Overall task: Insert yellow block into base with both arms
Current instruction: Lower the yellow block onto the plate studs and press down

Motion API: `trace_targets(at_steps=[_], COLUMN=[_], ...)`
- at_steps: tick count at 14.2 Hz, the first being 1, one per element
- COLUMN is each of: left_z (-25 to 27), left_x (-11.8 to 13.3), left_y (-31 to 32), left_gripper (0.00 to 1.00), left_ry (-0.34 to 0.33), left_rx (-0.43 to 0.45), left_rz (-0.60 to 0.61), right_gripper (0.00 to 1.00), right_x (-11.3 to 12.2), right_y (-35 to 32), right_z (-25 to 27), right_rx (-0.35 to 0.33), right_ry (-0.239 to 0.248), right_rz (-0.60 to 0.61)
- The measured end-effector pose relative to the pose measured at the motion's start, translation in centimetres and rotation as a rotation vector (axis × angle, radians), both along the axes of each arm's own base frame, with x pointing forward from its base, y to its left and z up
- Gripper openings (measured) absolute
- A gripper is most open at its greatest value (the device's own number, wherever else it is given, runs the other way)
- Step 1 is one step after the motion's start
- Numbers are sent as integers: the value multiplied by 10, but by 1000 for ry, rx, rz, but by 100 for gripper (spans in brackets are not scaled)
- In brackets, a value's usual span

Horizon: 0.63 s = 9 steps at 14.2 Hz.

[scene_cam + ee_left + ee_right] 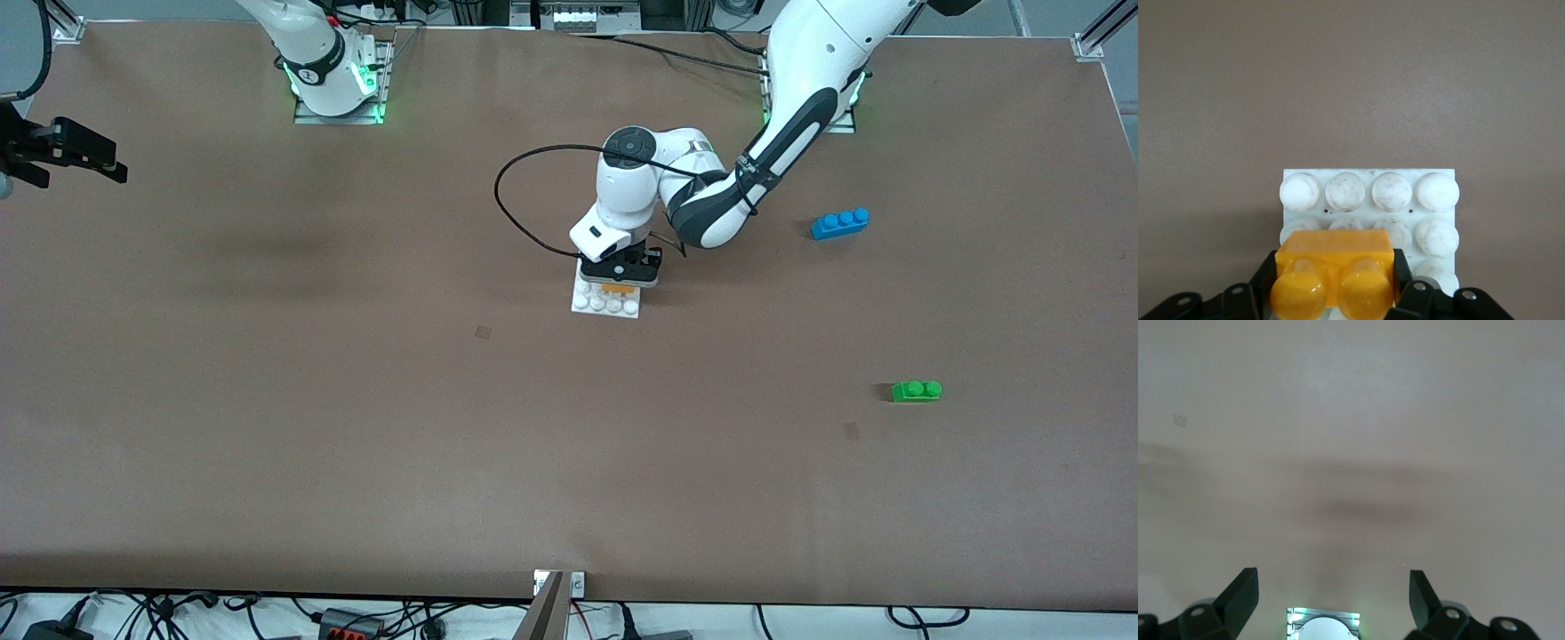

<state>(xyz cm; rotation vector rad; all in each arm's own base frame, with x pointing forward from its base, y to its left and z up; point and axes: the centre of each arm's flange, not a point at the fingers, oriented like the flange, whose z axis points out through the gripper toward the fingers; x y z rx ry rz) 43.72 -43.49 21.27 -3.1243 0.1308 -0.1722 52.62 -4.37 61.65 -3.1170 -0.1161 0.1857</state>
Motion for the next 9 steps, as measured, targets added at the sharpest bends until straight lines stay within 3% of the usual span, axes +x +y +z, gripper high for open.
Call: trace_targets(at_steps=[9], left_z=[7], left_x=[-21], left_y=[-20], left_gripper=[68], left_ry=[23], left_rx=[-36], left_rz=[-23], right_gripper=[100], right_x=[0], right_y=[-3], right_z=[0], right_rx=[0], right_ry=[1], right_rz=[-5])
